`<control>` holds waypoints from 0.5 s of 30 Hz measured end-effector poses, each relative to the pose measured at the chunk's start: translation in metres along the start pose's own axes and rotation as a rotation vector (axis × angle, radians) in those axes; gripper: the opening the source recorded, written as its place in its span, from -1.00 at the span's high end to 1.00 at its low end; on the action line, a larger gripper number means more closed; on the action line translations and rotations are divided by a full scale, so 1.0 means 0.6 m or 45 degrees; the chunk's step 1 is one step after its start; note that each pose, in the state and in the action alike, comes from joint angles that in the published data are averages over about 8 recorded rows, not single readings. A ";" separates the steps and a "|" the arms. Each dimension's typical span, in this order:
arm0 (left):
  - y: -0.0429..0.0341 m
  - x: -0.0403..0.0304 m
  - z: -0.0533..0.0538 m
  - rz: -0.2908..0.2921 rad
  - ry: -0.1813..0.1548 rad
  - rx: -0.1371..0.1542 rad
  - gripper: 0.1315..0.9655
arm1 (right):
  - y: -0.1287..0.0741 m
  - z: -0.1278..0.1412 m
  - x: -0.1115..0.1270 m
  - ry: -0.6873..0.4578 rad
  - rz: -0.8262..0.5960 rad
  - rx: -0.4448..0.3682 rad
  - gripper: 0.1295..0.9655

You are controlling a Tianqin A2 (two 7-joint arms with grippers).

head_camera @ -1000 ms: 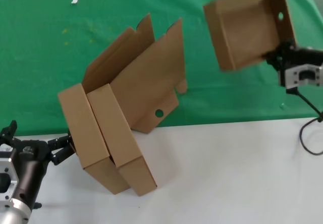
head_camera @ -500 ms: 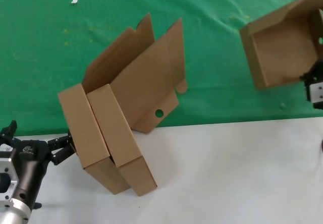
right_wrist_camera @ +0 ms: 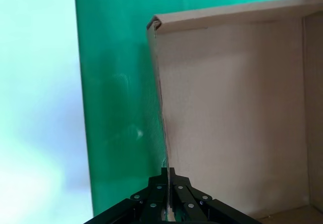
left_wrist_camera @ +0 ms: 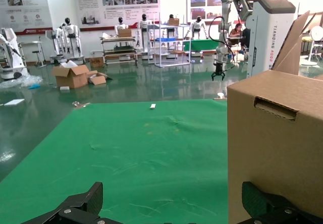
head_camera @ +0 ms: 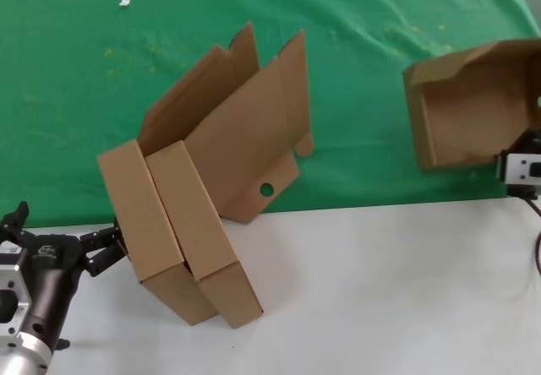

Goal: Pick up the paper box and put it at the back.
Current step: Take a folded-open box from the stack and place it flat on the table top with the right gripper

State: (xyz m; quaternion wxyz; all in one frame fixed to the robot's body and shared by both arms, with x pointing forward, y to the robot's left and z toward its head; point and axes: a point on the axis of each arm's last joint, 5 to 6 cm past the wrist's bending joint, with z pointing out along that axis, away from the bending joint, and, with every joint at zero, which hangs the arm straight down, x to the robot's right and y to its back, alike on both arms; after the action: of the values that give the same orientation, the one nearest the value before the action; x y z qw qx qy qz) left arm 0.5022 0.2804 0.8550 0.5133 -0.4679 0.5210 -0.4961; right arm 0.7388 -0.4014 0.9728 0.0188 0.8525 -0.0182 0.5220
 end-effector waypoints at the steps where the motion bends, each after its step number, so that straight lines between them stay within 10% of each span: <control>1: 0.000 0.000 0.000 0.000 0.000 0.000 -1.00 | -0.003 0.001 0.001 0.001 0.004 0.000 0.95; 15: 0.000 0.000 0.000 0.000 0.000 0.000 -1.00 | -0.013 0.000 0.025 0.041 0.043 -0.054 0.87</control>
State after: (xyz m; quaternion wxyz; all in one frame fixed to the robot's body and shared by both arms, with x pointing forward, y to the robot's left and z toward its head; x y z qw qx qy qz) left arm 0.5022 0.2804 0.8550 0.5133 -0.4679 0.5210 -0.4961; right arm 0.7460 -0.3941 0.9859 0.0283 0.8430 -0.0433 0.5354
